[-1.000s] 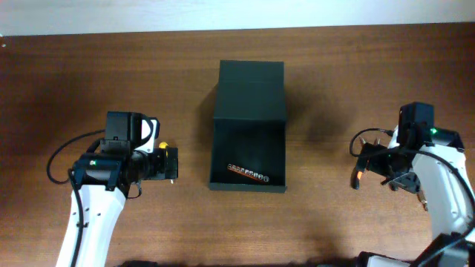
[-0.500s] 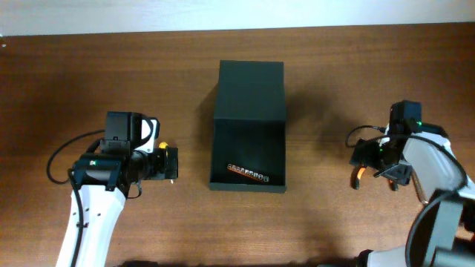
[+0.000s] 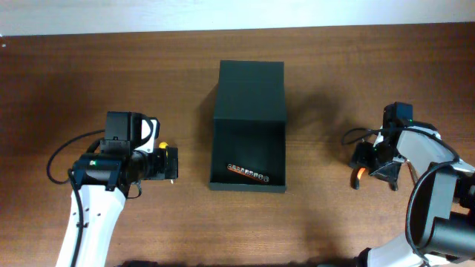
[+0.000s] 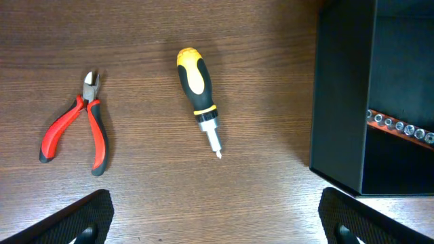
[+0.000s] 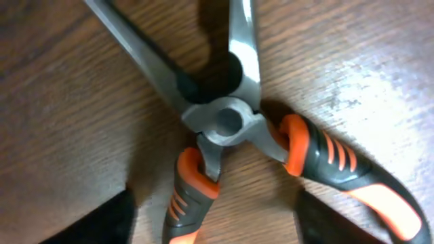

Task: Pack container
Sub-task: 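Move the right gripper down onto the orange-handled pliers, then grasp the orange pliers at the pivot with the right gripper, then carry the pliers into the green box and open the gripper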

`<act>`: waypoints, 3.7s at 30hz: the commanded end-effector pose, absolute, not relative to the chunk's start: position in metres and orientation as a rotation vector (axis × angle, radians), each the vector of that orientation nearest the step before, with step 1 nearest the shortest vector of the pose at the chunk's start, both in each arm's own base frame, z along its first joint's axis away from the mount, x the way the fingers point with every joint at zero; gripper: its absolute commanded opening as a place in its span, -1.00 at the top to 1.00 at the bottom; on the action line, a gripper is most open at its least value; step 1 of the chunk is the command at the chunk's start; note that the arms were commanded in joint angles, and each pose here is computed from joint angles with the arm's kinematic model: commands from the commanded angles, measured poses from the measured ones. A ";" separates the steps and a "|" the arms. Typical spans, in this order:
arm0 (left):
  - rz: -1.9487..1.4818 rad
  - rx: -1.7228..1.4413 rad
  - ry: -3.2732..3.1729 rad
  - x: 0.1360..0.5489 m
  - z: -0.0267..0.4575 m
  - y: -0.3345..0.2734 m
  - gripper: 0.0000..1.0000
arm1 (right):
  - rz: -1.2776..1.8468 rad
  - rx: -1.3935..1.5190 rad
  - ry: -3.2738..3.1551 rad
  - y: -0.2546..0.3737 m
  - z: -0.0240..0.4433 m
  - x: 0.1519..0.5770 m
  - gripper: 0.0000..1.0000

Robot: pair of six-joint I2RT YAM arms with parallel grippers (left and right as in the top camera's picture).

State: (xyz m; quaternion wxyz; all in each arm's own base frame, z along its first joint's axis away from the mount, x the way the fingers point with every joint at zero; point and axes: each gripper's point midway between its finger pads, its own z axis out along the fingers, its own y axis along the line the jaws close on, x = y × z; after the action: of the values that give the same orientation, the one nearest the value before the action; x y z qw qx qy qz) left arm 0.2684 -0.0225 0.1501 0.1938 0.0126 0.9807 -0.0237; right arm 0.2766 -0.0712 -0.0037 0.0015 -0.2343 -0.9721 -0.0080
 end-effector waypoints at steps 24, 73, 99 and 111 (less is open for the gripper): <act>-0.066 0.029 2.710 0.273 0.161 -0.023 -0.98 | -0.153 -0.427 -3.139 -0.033 0.038 0.298 0.92; 0.013 -0.300 2.542 0.260 0.199 0.042 -0.98 | -0.220 1.480 -2.721 0.276 0.049 0.279 0.92; 0.013 -0.300 2.542 0.260 0.199 0.042 -0.98 | -0.334 1.241 -2.779 0.238 0.055 0.299 -0.27; 0.013 -0.300 2.543 0.260 0.199 0.042 -0.98 | -0.061 0.857 -3.279 0.164 0.229 0.344 -0.98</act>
State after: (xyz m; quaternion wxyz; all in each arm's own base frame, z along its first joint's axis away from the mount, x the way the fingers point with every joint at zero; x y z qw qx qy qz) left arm 0.2583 0.0398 0.1884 0.2717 -0.1041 0.9567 0.0034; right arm 0.3197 0.2057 0.1431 -0.0028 0.3382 -0.9400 -0.0460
